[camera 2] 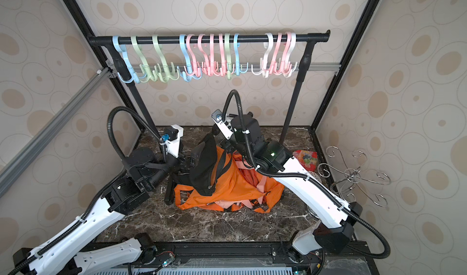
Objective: Hang the bag on a hook
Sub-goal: Pick up the bag from the bag, then hang the bag on the hook.
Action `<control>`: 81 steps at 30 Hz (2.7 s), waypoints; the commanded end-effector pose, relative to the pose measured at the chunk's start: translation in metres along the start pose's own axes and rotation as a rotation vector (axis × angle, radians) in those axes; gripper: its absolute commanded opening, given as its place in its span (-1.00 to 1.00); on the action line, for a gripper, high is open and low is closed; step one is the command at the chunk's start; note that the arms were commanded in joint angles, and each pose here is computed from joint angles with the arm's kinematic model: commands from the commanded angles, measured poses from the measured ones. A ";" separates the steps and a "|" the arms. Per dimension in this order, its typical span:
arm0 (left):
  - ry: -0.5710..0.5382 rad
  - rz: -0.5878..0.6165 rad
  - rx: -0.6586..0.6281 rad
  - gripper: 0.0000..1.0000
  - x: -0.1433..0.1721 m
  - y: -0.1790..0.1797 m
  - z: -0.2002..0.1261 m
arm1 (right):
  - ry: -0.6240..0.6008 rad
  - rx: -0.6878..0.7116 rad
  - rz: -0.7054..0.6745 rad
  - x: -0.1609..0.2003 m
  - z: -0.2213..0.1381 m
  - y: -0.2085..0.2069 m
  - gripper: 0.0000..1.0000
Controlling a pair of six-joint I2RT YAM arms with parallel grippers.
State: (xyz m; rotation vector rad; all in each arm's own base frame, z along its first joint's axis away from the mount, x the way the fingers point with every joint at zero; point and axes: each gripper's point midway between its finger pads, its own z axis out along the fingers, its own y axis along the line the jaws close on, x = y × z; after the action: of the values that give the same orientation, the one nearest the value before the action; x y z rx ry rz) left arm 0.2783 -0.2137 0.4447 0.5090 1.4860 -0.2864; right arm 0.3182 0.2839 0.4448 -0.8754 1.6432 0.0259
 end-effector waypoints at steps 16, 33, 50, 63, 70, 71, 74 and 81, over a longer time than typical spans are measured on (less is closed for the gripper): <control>0.045 0.350 0.187 0.84 -0.033 -0.063 0.047 | -0.068 -0.187 -0.124 -0.024 -0.057 0.021 -1.00; -0.063 0.346 0.211 -0.41 -0.062 -0.088 0.067 | -0.122 -0.206 -0.106 -0.024 -0.079 0.019 -1.00; -0.183 0.209 -0.021 -1.00 -0.147 -0.042 0.045 | -0.110 -0.160 0.243 0.030 -0.037 0.051 0.25; -0.109 0.280 -0.198 -1.00 -0.135 -0.026 0.044 | -0.121 0.050 0.293 0.046 -0.042 0.026 -0.15; -0.060 0.280 -0.297 -1.00 -0.122 0.001 0.024 | -0.129 0.138 0.159 0.025 -0.061 -0.003 -0.89; -0.058 0.275 -0.307 -1.00 -0.121 0.005 0.021 | -0.138 0.142 0.145 0.018 -0.063 -0.006 -0.98; -0.033 0.260 -0.332 -1.00 -0.111 0.018 0.013 | -0.161 0.140 0.113 -0.004 -0.066 -0.016 -1.00; 0.004 0.228 -0.285 -1.00 -0.100 0.022 0.005 | -0.223 0.068 0.145 -0.056 -0.054 -0.039 -1.00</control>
State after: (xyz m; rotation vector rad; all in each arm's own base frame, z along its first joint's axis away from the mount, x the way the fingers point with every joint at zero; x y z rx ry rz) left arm 0.2881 -0.2132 0.5451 0.4447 1.4131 0.1329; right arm 0.2912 0.2499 0.5194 -0.6126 1.4922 0.1333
